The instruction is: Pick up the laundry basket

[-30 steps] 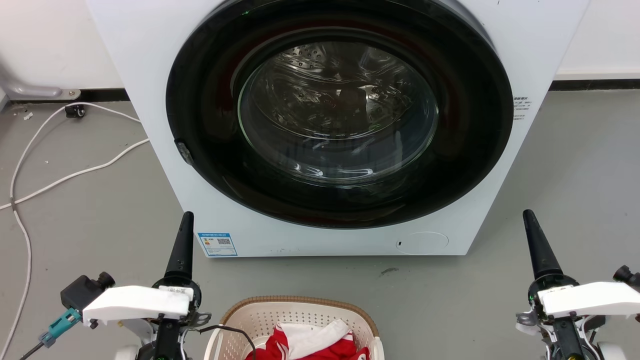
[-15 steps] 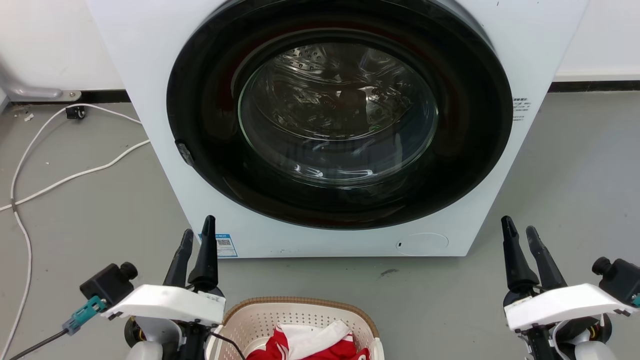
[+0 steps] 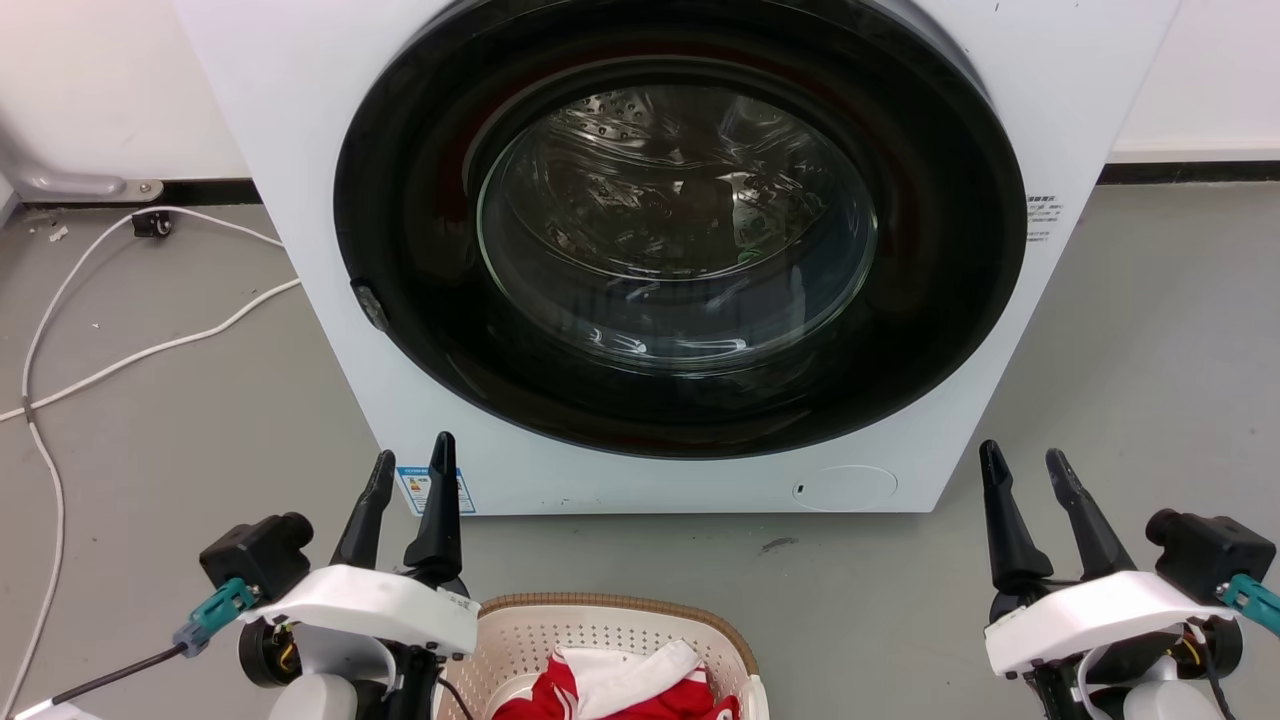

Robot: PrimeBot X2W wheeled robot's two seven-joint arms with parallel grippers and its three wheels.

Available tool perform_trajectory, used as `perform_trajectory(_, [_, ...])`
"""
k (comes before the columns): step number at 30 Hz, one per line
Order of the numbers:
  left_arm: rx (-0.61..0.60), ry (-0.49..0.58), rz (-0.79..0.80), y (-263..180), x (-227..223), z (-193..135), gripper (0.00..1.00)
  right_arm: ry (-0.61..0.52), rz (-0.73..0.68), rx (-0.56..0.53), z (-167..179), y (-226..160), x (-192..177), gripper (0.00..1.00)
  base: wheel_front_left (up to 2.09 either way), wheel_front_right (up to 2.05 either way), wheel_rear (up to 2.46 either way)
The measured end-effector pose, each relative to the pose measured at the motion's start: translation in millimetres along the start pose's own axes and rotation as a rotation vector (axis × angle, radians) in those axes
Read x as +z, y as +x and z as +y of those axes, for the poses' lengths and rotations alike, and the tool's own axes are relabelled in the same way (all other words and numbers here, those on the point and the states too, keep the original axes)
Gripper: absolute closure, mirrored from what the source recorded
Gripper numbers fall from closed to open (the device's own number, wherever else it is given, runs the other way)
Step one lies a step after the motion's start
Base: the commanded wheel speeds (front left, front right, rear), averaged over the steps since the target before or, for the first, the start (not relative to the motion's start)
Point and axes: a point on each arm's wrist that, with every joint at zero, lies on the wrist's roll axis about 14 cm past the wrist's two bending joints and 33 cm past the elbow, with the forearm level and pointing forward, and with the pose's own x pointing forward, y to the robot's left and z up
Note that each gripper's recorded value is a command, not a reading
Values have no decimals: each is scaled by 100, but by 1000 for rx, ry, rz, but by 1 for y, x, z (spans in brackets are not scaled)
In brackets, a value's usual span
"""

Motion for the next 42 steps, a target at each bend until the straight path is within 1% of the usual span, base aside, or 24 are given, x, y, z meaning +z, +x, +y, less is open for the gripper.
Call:
perform_trajectory(8, [-5, 88, 4, -1, -3, -1, 0, -99, 11, 19, 4, 1, 0, 0, 0, 0, 0])
perform_trajectory(20, [-14, 208, 13, -3, -9, -1, 0, -216, 50, 31, 5, -1, -8, 0, 0, 0, 0])
perform_trajectory(42, [-43, 393, 9, -4, -13, -4, 0, -371, 68, 47, 6, -2, -11, 0, 0, 0, 0])
